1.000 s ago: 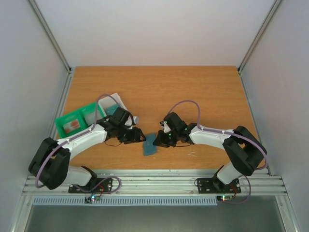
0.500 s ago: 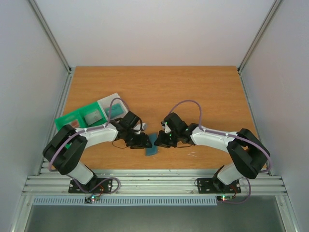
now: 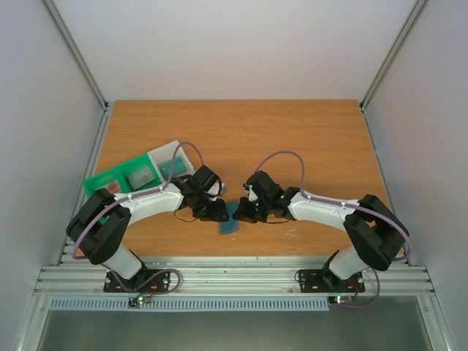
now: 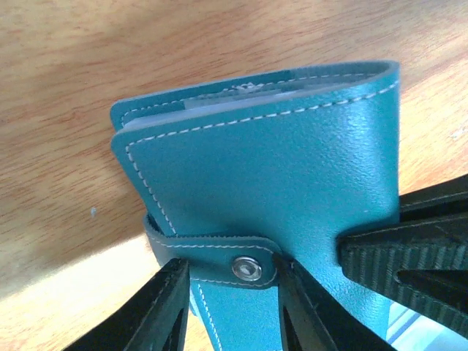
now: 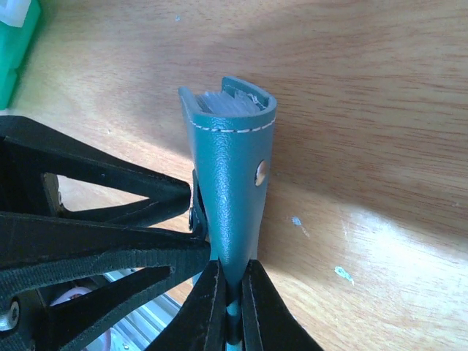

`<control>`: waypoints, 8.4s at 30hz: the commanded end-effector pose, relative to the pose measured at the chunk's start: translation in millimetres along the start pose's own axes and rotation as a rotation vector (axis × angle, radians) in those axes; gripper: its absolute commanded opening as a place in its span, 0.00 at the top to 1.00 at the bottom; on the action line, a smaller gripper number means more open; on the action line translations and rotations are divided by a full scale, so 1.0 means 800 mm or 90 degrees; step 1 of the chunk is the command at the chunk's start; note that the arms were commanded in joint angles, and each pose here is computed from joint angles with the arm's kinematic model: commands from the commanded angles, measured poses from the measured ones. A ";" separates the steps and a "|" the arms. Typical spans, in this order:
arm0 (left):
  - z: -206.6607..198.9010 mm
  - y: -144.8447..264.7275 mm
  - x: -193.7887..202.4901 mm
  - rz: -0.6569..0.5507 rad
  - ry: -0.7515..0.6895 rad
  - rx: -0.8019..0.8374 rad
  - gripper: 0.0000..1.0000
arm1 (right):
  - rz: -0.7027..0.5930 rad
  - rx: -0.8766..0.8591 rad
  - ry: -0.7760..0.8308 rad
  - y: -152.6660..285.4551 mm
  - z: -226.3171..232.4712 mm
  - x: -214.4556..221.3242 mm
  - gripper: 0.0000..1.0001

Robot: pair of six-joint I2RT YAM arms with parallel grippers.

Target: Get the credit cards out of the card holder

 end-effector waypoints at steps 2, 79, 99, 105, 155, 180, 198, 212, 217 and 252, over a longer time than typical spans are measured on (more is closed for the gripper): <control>0.013 0.011 -0.004 -0.006 -0.039 -0.090 0.68 | -0.006 -0.041 0.030 0.004 0.024 0.000 0.99; -0.039 0.080 0.000 -0.142 0.021 0.048 1.00 | -0.033 0.156 0.108 0.029 -0.027 -0.001 0.64; -0.036 0.078 0.002 -0.140 0.024 0.041 1.00 | -0.076 0.233 0.148 0.047 -0.044 -0.023 0.75; -0.017 0.070 0.007 -0.125 0.029 -0.008 1.00 | -0.056 0.238 0.131 0.033 -0.063 -0.021 0.82; 0.009 0.063 0.005 -0.116 0.074 -0.003 1.00 | -0.081 0.073 0.199 0.058 0.061 -0.006 0.61; 0.021 0.064 0.001 -0.143 0.107 0.003 0.51 | -0.046 0.149 0.107 -0.016 -0.065 -0.017 0.84; 0.064 -0.006 0.015 -0.053 0.130 -0.044 0.62 | -0.053 0.148 0.085 -0.011 -0.083 -0.015 0.85; 0.053 -0.017 0.004 -0.066 0.135 0.002 0.94 | -0.053 0.136 0.082 -0.002 -0.071 -0.014 0.84; 0.031 0.001 -0.001 -0.080 0.133 0.043 1.00 | -0.045 0.094 0.060 0.008 -0.049 -0.009 0.73; -0.022 0.037 -0.008 -0.095 0.106 0.122 1.00 | 0.008 0.095 0.085 -0.018 -0.022 0.002 0.40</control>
Point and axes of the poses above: each gripper's point midway between its finger pads, its own y axis back along the fingers, its own z axis along the line the jaws close on, x = y × z, the point moved 1 cm from there along y, back along the fingers, and after that the axes turned 6 degrees about -y, right-handed, at the moved point
